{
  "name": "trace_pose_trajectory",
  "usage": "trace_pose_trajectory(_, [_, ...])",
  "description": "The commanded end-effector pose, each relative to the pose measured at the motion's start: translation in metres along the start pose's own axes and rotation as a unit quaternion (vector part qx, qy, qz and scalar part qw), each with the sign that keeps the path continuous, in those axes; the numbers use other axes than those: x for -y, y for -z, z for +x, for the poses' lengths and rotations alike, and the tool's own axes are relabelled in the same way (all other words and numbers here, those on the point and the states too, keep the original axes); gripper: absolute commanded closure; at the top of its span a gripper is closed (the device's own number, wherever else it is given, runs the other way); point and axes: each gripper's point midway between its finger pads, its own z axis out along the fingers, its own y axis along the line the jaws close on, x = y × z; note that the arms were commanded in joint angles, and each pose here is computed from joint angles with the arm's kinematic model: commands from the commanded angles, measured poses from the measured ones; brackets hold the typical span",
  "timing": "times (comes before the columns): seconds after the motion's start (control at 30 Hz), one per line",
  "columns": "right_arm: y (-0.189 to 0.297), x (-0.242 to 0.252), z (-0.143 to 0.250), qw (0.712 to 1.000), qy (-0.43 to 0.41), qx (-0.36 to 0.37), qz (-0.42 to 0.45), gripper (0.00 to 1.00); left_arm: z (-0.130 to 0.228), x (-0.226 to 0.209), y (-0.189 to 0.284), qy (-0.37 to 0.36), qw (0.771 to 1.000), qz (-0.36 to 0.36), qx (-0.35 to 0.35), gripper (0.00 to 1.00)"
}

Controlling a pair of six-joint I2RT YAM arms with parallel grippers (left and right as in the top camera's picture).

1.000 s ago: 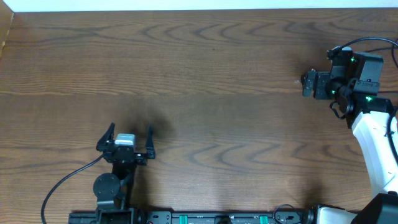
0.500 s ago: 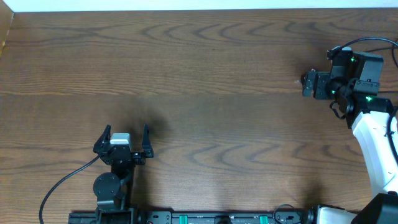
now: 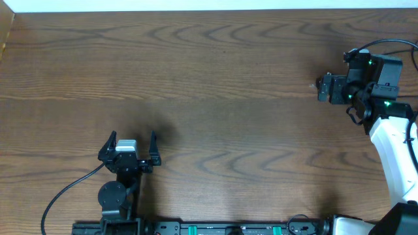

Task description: Untangle cables

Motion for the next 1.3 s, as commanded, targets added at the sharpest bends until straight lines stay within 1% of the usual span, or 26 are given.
trace_pose_trajectory(0.0, [0.006,-0.003,-0.007,1.000,0.008,0.012,-0.003,0.01,0.015,0.001,-0.001,0.005,1.000,0.002,-0.023,0.02])
trace_pose_trajectory(0.9, [0.006,-0.003,-0.008,1.000,0.009,0.013,-0.003,0.01,0.015,0.001,-0.001,0.005,1.000,0.002,-0.023,0.02])
trace_pose_trajectory(1.1, [0.015,0.000,0.001,1.000,0.009,-0.003,0.013,0.01,0.015,0.001,-0.001,0.005,1.000,0.002,-0.023,0.02])
trace_pose_trajectory(1.27, [0.035,-0.006,-0.007,1.000,0.013,0.024,0.011,0.01,0.015,0.001,-0.001,0.005,1.000,0.002,-0.023,0.02])
